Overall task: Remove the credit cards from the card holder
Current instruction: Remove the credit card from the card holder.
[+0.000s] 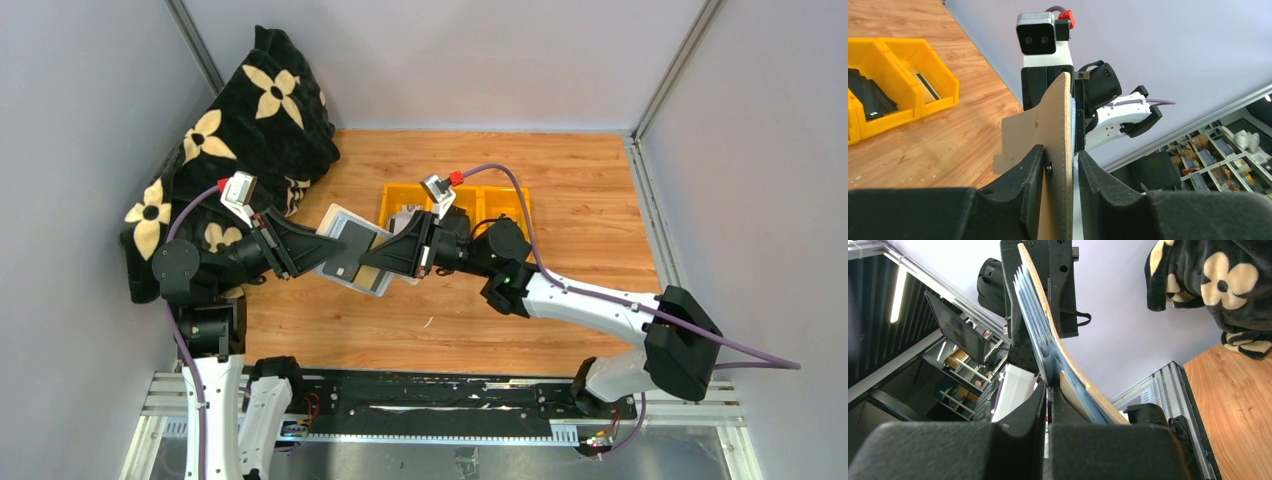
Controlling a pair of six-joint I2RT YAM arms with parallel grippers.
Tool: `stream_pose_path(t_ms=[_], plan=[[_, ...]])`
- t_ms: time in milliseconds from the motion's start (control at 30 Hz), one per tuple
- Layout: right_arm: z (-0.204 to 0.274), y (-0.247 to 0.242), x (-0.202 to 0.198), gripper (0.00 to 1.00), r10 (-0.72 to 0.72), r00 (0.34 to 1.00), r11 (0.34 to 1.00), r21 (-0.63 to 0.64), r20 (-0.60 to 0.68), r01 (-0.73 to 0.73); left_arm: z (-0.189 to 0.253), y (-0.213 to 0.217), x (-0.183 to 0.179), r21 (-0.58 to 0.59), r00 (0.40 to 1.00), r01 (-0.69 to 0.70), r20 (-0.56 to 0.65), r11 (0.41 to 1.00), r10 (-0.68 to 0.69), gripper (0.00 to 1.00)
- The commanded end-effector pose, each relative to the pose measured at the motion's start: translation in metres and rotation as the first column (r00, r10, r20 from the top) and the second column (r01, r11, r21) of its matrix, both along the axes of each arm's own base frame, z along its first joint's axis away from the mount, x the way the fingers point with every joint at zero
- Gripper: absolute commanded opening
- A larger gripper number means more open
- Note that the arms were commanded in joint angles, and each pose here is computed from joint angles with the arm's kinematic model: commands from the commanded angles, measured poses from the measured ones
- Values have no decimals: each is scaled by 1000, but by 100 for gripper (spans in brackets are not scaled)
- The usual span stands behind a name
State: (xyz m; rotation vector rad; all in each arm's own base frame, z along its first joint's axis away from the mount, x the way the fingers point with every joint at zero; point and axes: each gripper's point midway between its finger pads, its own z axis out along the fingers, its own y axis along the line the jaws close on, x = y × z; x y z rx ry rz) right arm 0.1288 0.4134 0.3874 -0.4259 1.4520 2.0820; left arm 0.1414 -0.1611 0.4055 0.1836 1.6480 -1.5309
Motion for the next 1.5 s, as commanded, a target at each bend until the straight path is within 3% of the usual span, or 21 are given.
stream_pose_path(t_ms=[0,300,733,767,800,867,967,1067,1167,1233,1300,1467], plan=[[16,-16,12,0,-76,997,995,68,16,75,1,-5,-20,17,997,83,9,996,-83,29],[5,-24,9,0,-76,997,995,64,11,75,4,-5,-18,18,996,85,10,996,-85,28],[13,-21,1,0,-40,999,997,75,30,37,-4,-2,-10,42,999,40,-4,998,-40,17],[15,-19,0,3,-33,999,997,76,33,30,-4,-2,-10,42,999,41,-5,998,-41,16],[16,-18,-2,15,-25,999,997,77,36,22,-4,-2,-10,42,999,40,-4,998,-40,15],[18,-17,-3,27,-23,999,997,81,37,20,-3,-3,-11,43,999,42,-1,998,-42,13],[20,-13,-2,33,-23,999,996,82,33,20,-2,-3,-11,43,999,42,0,998,-42,12],[21,-10,-1,28,-17,999,996,85,29,15,-2,-3,-12,43,999,42,1,998,-42,13],[24,-8,1,14,-16,1000,995,98,23,14,-3,-3,-12,43,999,42,-1,998,-42,17],[25,-6,2,7,-17,1000,995,98,22,15,-5,-2,-11,45,999,37,-7,998,-36,31],[28,-3,2,1,-17,999,995,99,28,14,-10,-2,-10,45,1000,28,-15,999,-27,36],[31,1,6,0,-37,999,996,88,37,34,-21,-3,-13,32,999,36,-41,999,-35,41]])
